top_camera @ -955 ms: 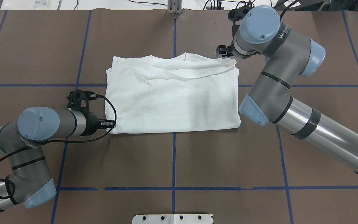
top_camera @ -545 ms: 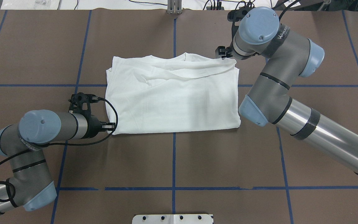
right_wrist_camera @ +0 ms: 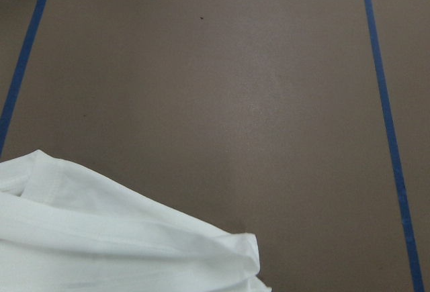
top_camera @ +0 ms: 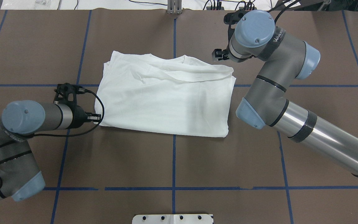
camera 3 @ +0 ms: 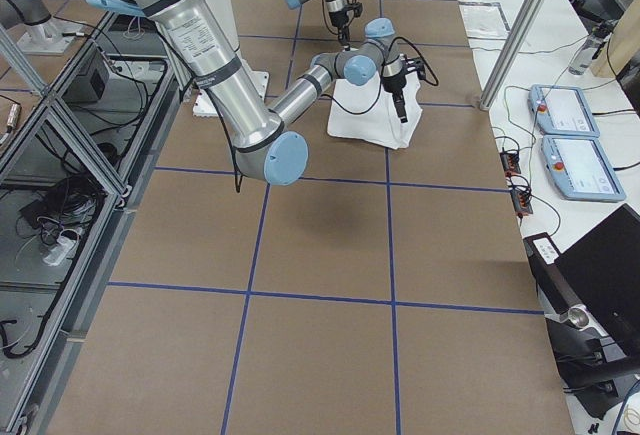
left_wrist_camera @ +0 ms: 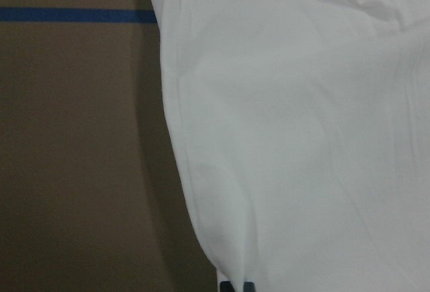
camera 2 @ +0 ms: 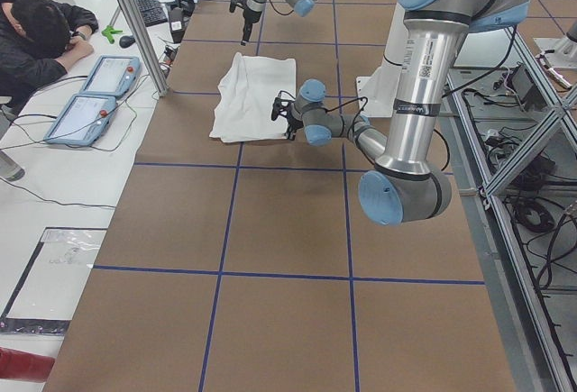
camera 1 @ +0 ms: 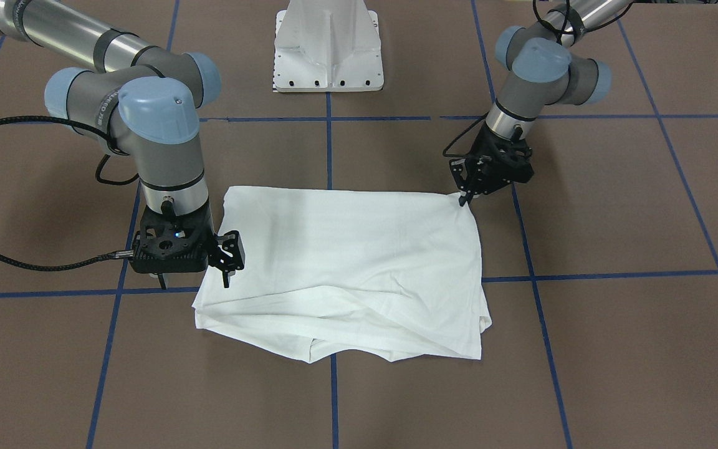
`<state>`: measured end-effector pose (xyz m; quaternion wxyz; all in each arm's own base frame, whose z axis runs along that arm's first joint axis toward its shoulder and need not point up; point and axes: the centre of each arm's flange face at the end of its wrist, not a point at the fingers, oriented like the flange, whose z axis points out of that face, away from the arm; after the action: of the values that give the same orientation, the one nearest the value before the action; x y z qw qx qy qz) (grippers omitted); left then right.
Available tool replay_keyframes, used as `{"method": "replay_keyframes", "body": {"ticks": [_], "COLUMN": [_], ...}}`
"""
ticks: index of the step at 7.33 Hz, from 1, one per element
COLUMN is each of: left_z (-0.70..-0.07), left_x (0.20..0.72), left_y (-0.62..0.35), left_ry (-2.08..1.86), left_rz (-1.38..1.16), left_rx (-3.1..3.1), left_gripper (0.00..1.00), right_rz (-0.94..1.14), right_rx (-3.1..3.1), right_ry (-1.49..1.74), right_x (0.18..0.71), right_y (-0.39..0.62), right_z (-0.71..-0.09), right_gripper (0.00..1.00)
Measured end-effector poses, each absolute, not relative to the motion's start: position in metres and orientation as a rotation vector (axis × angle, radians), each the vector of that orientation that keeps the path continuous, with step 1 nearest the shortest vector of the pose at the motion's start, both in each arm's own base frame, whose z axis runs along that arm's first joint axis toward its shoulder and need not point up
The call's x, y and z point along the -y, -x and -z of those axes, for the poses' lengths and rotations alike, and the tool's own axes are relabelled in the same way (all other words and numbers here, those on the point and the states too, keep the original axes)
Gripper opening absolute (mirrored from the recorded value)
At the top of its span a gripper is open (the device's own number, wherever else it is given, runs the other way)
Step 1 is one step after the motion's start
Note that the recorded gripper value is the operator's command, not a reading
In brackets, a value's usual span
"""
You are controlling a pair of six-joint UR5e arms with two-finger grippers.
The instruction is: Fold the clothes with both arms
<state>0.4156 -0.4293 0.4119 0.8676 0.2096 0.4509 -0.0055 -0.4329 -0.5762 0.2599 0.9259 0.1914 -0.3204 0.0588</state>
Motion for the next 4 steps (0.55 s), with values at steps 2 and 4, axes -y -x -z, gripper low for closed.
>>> {"method": "replay_keyframes", "body": {"ticks": [2,4], "left_z": [-0.444,-0.451], "left_x": [0.529,0.648], "left_y": [-0.357,-0.352], "left_ry": [-0.553,-0.578], "left_rz": [0.015,0.064], "left_rx": [-0.789,-0.682], "left_gripper": [0.0,0.0], "right_rz": [-0.12,-0.132], "right_rx": [0.666,0.684], "right_ry": [-0.393,-0.388], "right_x": [0.573,0.567], "right_y": [0.437,0.444], "right_z": [-0.255,-0.247], "right_gripper": [1.0,1.0]}}
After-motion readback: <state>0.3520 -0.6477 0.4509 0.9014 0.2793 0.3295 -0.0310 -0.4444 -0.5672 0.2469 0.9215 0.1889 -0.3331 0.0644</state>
